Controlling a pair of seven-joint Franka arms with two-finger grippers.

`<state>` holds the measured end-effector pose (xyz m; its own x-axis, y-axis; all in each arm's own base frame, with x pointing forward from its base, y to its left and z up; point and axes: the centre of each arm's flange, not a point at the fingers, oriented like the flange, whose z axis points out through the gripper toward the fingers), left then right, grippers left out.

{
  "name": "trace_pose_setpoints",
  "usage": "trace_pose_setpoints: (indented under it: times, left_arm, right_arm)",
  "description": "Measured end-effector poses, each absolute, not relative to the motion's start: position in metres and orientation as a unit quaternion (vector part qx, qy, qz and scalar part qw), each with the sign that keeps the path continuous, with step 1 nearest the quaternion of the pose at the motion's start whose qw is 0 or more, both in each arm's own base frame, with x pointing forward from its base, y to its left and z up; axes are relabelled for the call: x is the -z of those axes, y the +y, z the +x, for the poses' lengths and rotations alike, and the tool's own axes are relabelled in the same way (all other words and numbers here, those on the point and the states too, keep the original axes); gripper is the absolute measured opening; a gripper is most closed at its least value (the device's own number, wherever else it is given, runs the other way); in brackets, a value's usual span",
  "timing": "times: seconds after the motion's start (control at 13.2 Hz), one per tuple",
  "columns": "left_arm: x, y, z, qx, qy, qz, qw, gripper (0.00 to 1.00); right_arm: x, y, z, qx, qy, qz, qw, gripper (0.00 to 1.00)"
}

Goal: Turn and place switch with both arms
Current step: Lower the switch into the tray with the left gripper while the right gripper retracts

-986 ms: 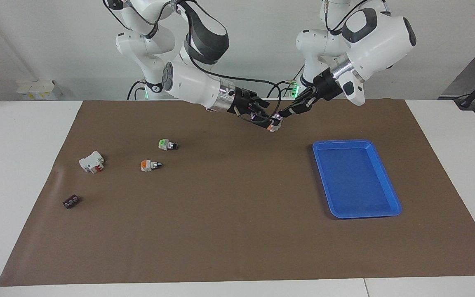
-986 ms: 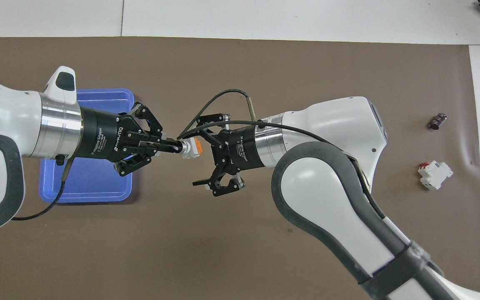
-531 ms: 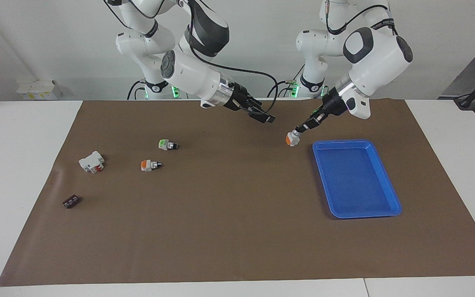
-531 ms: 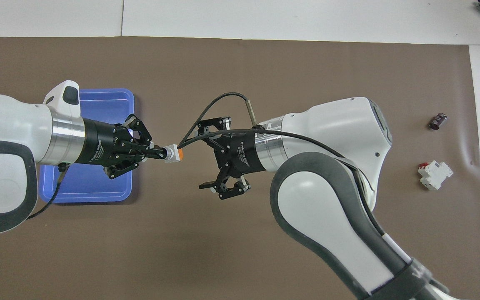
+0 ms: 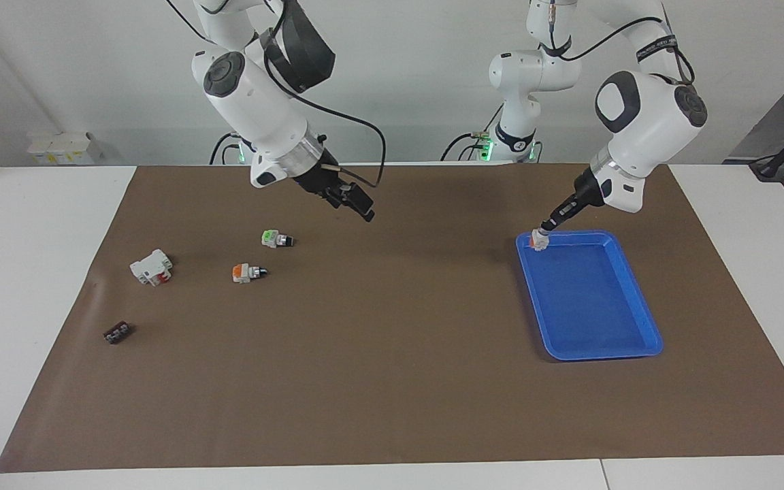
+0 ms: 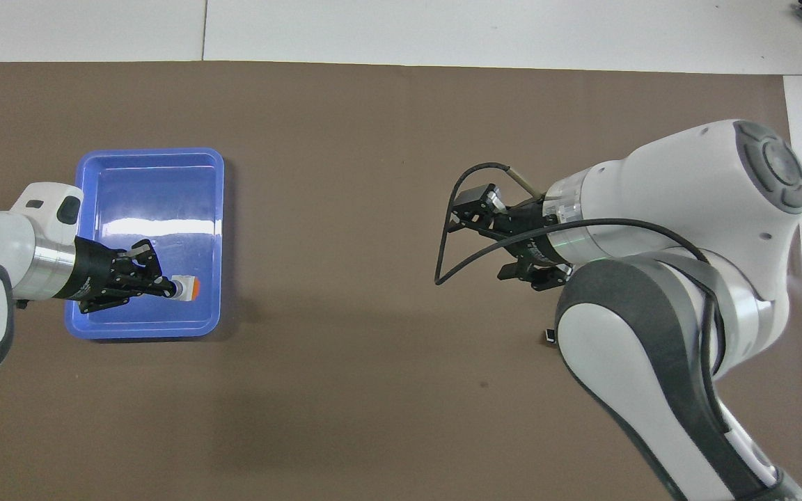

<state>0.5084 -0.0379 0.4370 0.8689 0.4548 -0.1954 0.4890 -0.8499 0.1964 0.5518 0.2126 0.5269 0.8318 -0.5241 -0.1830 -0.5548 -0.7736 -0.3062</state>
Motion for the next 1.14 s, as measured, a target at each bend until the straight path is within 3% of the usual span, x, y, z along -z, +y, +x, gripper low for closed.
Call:
trace_pose_setpoints:
  times: [0.38,0.68,0.99,1.14]
  left_arm:
    - [-0.401,-0.011,0.508,0.049,0.166,0.978,0.119,0.09]
    - [-0.387,-0.001,0.518,0.025,0.13,0.984,0.118,0.09]
    - [-0.384,-0.002,0.518,0.019,0.074,0.99,0.119,0.09]
    - [-0.384,-0.003,0.519,0.015,0.056,0.991,0.118,0.23]
  right_arm:
    - [-0.547,0.132,0.566,0.059,0.17,-0.982,0.06,1.0]
    - [-0.568,0.093,0.563,0.069,0.109,-0.992,0.002,1.0]
    - [-0.605,0.044,0.562,0.064,0.104,-0.993,-0.007,1.0]
    - [-0.621,0.038,0.556,0.047,0.108,-0.993,-0.009,1.0]
